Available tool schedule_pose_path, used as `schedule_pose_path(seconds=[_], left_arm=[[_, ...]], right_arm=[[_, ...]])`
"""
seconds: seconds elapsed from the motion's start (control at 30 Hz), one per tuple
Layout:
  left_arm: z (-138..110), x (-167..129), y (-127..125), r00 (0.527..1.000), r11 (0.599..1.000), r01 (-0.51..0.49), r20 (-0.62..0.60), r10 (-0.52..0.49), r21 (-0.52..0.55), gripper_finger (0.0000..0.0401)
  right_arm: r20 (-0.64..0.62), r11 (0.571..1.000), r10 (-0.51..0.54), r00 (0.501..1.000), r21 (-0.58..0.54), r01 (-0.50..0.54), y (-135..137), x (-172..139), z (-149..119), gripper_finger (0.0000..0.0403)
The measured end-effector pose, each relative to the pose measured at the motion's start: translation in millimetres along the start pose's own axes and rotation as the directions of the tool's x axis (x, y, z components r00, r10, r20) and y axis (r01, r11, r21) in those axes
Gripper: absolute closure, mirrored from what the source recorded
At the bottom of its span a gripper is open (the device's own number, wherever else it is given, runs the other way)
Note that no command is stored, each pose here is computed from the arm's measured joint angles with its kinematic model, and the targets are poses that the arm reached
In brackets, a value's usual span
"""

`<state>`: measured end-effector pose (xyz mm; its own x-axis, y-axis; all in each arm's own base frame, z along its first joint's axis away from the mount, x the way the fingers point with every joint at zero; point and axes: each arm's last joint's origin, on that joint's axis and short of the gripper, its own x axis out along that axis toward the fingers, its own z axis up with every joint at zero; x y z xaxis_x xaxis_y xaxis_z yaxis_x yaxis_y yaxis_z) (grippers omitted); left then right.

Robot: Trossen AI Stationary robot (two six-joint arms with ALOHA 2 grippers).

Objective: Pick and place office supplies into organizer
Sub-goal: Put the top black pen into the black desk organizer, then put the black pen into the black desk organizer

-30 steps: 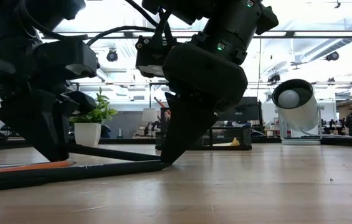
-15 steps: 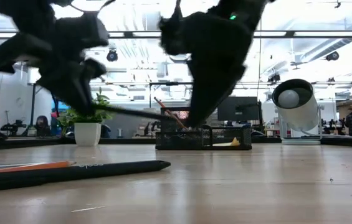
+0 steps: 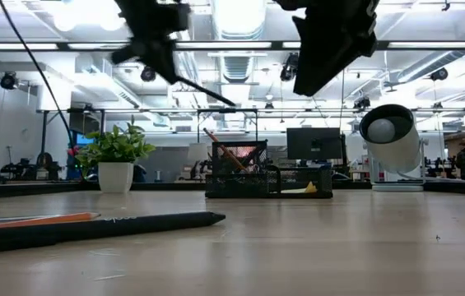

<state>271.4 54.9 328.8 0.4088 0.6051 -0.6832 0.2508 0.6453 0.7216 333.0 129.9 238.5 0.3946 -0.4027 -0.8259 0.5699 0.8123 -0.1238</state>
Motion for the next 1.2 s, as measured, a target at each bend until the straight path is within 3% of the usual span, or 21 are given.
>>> schedule_pose_path(seconds=[0.07, 0.17, 0.37, 0.47, 0.6, 0.73, 0.97, 1.07, 1.1, 1.17, 1.2], left_arm=[[3, 13, 17, 0.998, 0.997, -0.026, -0.062, 0.031, 0.078, 0.0389], [11, 37, 27, 0.991, 0.980, 0.020, -0.130, 0.007, 0.198, 0.0389], [35, 77, 17, 0.978, 0.927, 0.125, -0.199, -0.056, 0.355, 0.0389], [44, 92, 12, 0.978, 0.917, 0.134, -0.202, -0.060, 0.376, 0.0389], [56, 108, 11, 0.985, 0.939, 0.074, -0.174, -0.016, 0.335, 0.0383], [67, 105, 2, 0.989, 0.942, 0.055, -0.147, -0.006, 0.332, 0.0329], [68, 78, -16, 0.981, 0.971, 0.113, -0.182, -0.074, 0.211, 0.0251], [62, 55, -31, 0.954, 0.971, 0.237, -0.195, -0.229, 0.019, 0.0237], [61, 45, -34, 0.934, 0.945, 0.316, -0.146, -0.325, -0.086, 0.0235], [61, 25, -44, 0.854, 0.822, 0.506, 0.016, -0.520, -0.261, 0.0237], [61, 14, -50, 0.822, 0.771, 0.562, 0.103, -0.560, -0.298, 0.0239]], right_arm=[[0.006, 1.000, -0.001, 1.000, 0.002, 0.001, 0, 0, 0, 0.0310], [0.025, 1.000, -0.012, 1.000, -0.005, 0.012, 0, 0, 1, 0.0315], [0.041, 0.999, -0.030, 0.999, -0.013, 0.031, -1, 0, 1, 0.0323], [0.039, 0.999, -0.033, 0.999, -0.016, 0.033, -1, 1, 0, 0.0324], [0.042, 0.999, -0.037, 0.998, -0.034, 0.039, -2, 1, 0, 0.0320], [0.043, 0.997, -0.045, 0.998, -0.063, 0.048, -2, 3, -1, 0.0319], [0.035, 0.994, -0.057, 0.998, -0.087, 0.060, -4, 7, -4, 0.0326], [-0.042, 0.985, 0.051, 0.998, -0.165, -0.058, -2, 14, -2, 0.0328], [-0.069, 0.971, 0.120, 0.990, -0.197, -0.132, 1, 17, 0, 0.0330], [-0.101, 0.921, 0.267, 0.958, -0.265, -0.284, 7, 23, 3, 0.0334], [-0.100, 0.887, 0.332, 0.938, -0.303, -0.347, 11, 27, 4, 0.0336]])
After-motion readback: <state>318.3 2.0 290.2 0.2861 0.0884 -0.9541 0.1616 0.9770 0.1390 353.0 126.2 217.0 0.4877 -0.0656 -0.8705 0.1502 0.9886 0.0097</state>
